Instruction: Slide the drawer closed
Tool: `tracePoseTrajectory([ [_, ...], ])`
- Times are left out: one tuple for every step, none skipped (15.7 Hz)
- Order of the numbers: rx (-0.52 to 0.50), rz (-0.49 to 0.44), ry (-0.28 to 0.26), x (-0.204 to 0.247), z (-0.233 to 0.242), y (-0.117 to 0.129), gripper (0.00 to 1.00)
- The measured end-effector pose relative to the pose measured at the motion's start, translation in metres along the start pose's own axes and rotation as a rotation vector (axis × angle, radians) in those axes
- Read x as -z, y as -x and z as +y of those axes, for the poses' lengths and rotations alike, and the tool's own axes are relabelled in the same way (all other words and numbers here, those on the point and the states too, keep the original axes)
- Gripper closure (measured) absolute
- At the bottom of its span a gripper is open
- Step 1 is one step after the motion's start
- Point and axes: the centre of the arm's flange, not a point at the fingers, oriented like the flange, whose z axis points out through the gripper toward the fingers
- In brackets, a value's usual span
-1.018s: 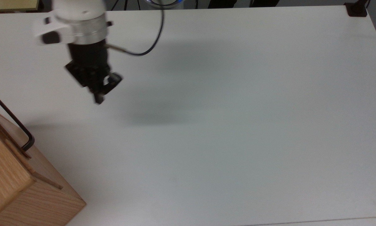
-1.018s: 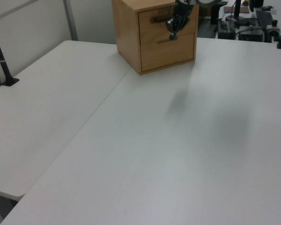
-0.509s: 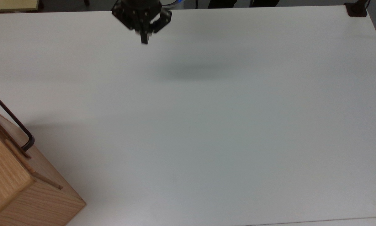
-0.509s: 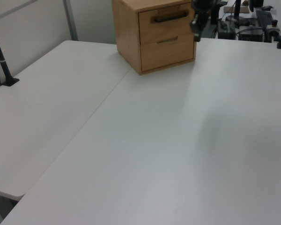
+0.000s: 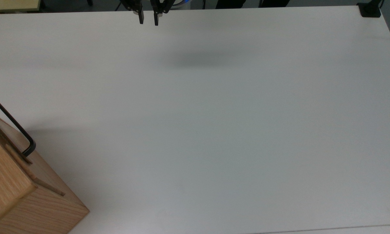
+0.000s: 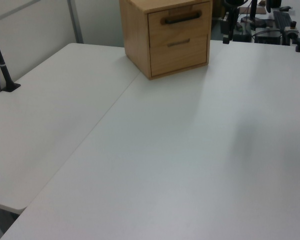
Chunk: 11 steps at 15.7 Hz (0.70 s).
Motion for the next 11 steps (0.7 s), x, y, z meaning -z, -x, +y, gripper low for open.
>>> tracePoseTrajectory([
  [-0.001,-0.003,0.000,-0.0015,0.0008,-0.0002,0.53],
  [-0.002,-0.005,0.000,-0.0026,0.0010,-0.0001,0.42],
  [-0.002,-0.007,0.001,-0.0035,0.0009,0.0000,0.32],
  [-0.001,-0.009,0.001,-0.0042,0.0009,0.0001,0.21],
  [-0.002,-0.009,0.001,-0.0046,0.0010,0.0002,0.11],
  [-0.002,-0.009,0.001,-0.0046,0.0011,0.0002,0.03],
  [-0.002,-0.009,0.001,-0.0046,0.0013,0.0002,0.00],
  [-0.003,-0.009,0.001,-0.0046,0.0015,0.0001,0.00],
  [-0.003,-0.009,0.001,-0.0046,0.0018,0.0002,0.00],
  [-0.003,-0.009,0.001,-0.0045,0.0019,0.0002,0.00],
  [-0.003,-0.009,0.001,-0.0045,0.0020,0.0002,0.00],
])
